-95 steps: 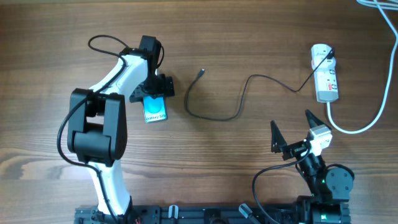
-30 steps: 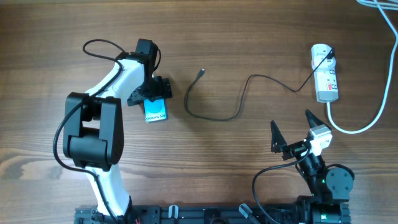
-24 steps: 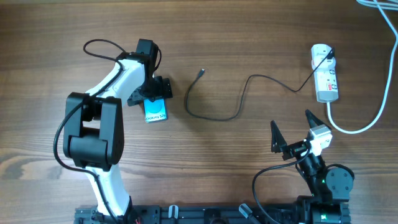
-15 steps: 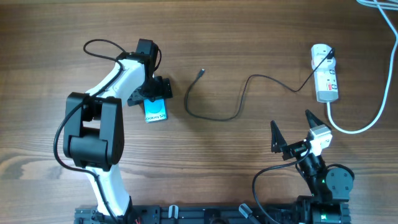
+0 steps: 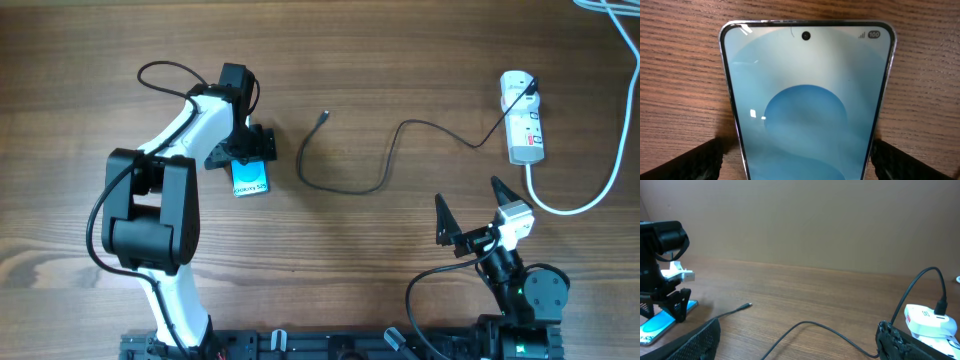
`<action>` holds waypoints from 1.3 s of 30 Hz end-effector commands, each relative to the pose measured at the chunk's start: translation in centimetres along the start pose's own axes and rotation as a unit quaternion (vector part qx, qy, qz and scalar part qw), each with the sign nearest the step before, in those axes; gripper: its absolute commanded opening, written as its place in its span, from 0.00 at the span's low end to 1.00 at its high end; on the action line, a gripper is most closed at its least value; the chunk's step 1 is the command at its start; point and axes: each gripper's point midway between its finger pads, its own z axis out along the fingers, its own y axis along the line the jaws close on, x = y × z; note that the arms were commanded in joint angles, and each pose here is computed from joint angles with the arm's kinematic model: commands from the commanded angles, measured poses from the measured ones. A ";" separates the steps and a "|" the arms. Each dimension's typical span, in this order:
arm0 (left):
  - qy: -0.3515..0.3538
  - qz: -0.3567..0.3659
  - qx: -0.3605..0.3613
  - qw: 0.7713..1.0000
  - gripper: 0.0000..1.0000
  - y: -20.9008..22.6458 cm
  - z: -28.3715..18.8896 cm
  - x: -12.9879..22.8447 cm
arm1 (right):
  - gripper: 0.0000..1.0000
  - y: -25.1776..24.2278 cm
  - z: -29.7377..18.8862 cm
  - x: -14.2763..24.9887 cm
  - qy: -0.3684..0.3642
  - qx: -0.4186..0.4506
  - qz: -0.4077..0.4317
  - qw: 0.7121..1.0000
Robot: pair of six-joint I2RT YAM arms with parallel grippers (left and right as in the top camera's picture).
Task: Plug charger to phone and switch on socket
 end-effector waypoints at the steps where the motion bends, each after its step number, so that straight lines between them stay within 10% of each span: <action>1: 0.081 -0.008 0.040 0.996 0.96 -1.7 3.9 3.8 | 1.00 0.1 -0.1 -0.2 -0.005 -0.003 -0.002 1.000; 27: 0.013 -0.029 0.064 0.997 0.63 -2.4 -2.2 1.3 | 0.99 0.0 -0.1 -0.3 -0.006 0.001 -0.003 1.000; 39: -0.014 -0.014 0.225 0.974 0.63 -7.1 -10.2 1.6 | 1.00 5.8 -0.8 -12.8 -0.057 -0.169 0.021 0.984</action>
